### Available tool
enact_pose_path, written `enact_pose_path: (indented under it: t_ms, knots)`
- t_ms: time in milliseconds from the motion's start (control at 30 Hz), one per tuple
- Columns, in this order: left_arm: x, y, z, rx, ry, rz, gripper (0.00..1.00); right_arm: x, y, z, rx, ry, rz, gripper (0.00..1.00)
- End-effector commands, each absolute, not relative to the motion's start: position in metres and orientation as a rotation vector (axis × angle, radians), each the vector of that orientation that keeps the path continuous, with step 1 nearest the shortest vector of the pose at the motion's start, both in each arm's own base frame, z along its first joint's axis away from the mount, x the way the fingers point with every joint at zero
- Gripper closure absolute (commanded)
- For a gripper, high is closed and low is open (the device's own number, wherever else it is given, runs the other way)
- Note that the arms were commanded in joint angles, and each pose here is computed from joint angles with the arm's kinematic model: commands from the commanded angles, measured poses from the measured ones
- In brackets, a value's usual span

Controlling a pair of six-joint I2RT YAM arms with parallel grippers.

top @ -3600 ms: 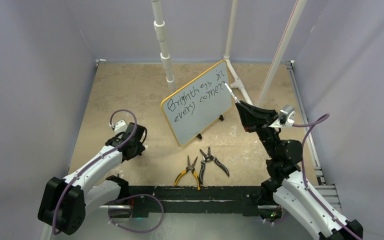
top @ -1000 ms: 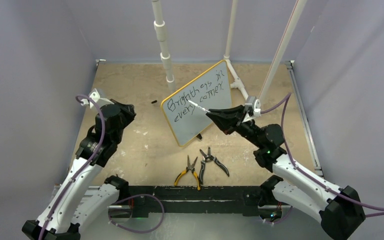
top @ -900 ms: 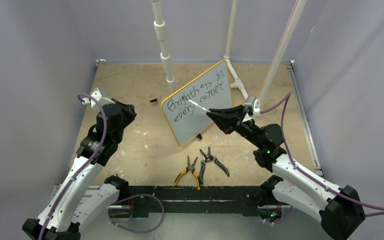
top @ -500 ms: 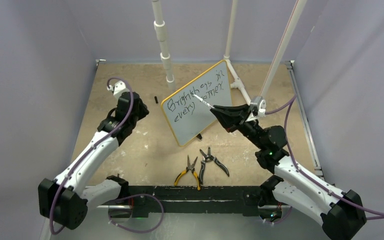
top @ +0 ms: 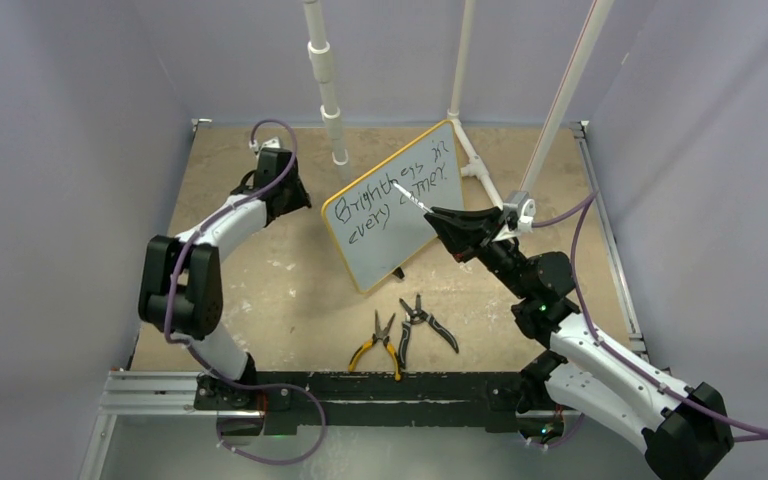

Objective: Write a sentence on the whiteboard
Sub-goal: Close the whiteboard marker at the center of the board.

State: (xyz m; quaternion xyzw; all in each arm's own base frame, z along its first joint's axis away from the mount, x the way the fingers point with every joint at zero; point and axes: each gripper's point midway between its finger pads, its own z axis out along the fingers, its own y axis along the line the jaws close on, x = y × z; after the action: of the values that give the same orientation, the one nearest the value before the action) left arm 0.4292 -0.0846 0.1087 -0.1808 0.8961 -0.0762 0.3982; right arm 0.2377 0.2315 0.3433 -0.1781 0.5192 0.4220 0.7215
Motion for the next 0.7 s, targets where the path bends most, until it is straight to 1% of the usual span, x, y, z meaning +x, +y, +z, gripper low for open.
enact_pose_path:
  t_ms: [0,300,400,667]
  knots:
    - [0.466,-0.093,0.112,-0.373,2.256,-0.238,0.66,0.237,0.225,0.366,-0.366,1.089,0.908,1.00]
    - [0.490,-0.085,0.074,-0.385,2.347,-0.111,0.69,0.240,0.223,0.365,-0.357,1.095,0.896,1.00]
    - [0.493,-0.084,0.062,-0.389,2.386,-0.083,0.72,0.241,0.223,0.364,-0.355,1.098,0.894,1.00]
    - [0.500,-0.077,0.049,-0.389,2.385,-0.017,0.73,0.241,0.223,0.364,-0.353,1.099,0.891,1.00]
